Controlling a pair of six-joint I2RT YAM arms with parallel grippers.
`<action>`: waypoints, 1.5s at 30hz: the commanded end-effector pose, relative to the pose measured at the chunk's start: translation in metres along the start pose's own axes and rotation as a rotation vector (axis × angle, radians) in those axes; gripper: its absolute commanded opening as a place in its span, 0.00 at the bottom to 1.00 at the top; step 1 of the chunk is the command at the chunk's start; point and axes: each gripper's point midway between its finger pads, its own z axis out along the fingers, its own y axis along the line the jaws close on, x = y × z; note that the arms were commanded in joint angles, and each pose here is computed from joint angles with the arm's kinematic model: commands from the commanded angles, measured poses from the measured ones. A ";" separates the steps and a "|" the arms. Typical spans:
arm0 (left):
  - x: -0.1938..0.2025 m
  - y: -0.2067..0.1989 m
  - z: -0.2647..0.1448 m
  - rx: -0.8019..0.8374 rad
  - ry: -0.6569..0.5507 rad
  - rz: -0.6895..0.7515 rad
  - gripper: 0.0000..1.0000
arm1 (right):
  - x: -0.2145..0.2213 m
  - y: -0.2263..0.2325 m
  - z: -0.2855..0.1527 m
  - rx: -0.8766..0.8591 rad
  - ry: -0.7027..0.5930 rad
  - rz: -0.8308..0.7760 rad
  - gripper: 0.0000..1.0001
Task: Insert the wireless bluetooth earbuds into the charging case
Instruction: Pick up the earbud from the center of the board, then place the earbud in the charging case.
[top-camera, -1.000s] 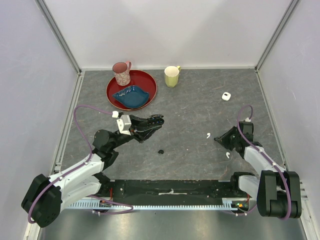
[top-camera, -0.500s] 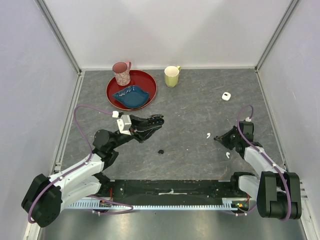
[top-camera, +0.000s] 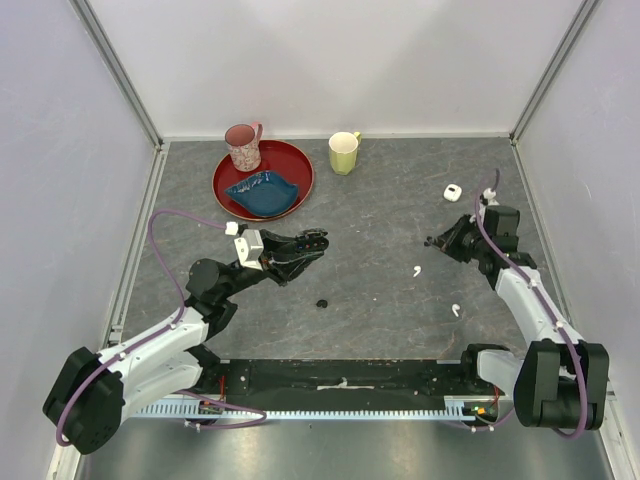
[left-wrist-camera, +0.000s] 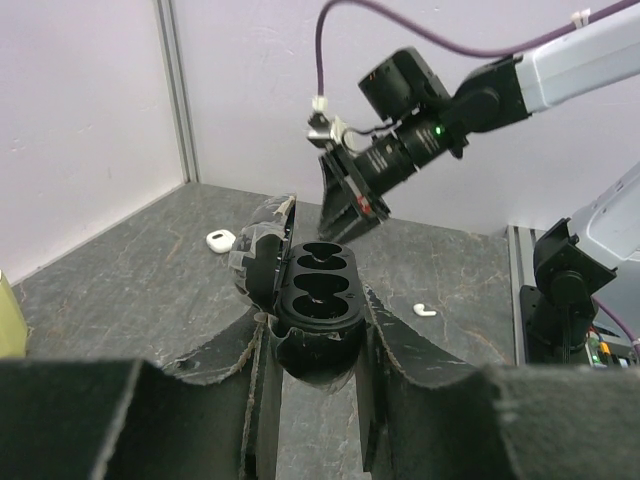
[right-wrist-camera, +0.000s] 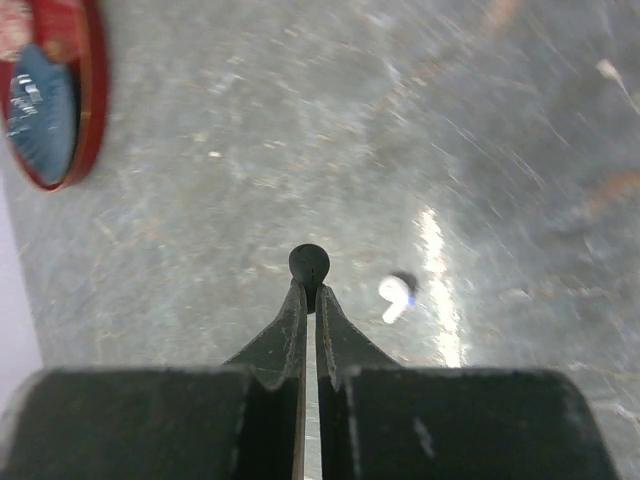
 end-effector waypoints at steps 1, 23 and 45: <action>-0.011 -0.004 0.002 0.023 -0.028 0.033 0.02 | -0.022 0.056 -0.023 -0.219 0.013 -0.198 0.00; -0.001 -0.010 -0.008 0.034 0.045 0.044 0.02 | 0.012 0.247 -0.103 -0.738 0.155 -1.016 0.00; 0.002 -0.024 0.009 0.182 0.133 0.005 0.02 | 0.100 0.272 -0.162 -0.940 0.321 -1.500 0.00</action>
